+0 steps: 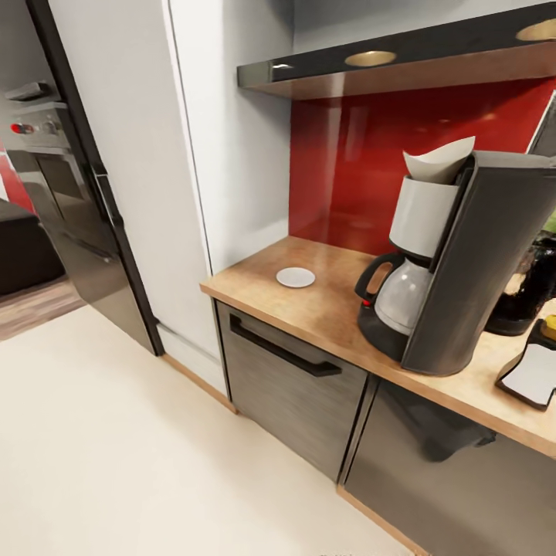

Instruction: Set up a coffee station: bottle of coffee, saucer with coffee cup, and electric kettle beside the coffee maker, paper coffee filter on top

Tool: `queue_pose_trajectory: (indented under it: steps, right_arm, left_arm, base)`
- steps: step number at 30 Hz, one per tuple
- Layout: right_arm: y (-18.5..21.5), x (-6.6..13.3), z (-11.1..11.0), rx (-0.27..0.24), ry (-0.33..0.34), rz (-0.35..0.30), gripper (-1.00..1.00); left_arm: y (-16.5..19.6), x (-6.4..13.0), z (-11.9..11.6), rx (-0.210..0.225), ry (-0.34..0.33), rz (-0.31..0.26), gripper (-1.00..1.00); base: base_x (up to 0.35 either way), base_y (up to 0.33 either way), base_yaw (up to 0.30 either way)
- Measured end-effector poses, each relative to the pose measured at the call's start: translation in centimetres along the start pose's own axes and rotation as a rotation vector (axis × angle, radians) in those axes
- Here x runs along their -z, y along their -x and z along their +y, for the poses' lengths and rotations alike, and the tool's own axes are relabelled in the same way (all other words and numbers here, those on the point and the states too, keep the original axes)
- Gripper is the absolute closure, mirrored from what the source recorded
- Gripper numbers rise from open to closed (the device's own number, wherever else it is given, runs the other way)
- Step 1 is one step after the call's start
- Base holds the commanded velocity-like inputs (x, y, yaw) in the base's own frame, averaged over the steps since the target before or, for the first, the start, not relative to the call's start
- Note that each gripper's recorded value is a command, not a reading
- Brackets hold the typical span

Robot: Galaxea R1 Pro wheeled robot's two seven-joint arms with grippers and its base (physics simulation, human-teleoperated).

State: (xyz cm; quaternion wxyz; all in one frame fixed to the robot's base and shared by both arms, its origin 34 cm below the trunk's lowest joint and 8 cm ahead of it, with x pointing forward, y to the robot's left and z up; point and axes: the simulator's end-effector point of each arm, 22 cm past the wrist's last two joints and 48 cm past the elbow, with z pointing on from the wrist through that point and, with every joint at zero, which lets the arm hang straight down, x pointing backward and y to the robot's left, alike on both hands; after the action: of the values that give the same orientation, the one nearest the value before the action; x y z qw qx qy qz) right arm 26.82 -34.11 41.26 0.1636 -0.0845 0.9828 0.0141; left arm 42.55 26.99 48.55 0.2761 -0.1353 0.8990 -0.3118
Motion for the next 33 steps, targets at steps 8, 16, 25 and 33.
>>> queue_pose_trajectory:
  steps: [8, 16, 25, 33]
  right_arm:
    - [0.04, 0.00, -0.01, 0.000, 0.000, -0.001, -1.00]
    - [0.07, -0.01, -0.02, 0.000, 0.000, -0.001, -1.00]
    - [0.07, 0.00, -0.02, 0.000, 0.000, -0.002, -1.00]
    - [0.06, 0.11, -0.58, 0.004, -0.006, -0.003, -1.00]
  left_arm:
    - [0.00, 0.00, 0.00, 0.000, 0.000, 0.000, -1.00]
    - [0.00, 0.01, 0.00, 0.000, 0.000, 0.000, -1.00]
    - [0.01, 0.02, -0.01, -0.001, 0.000, -0.001, -1.00]
    - [0.01, 0.03, -0.01, 0.000, 0.000, -0.001, -1.00]
  base:
    - [0.000, 0.000, -0.254]
    - [0.011, 0.026, -0.186]
    - [0.138, 0.217, -0.016]
    - [0.201, 0.260, -0.001]
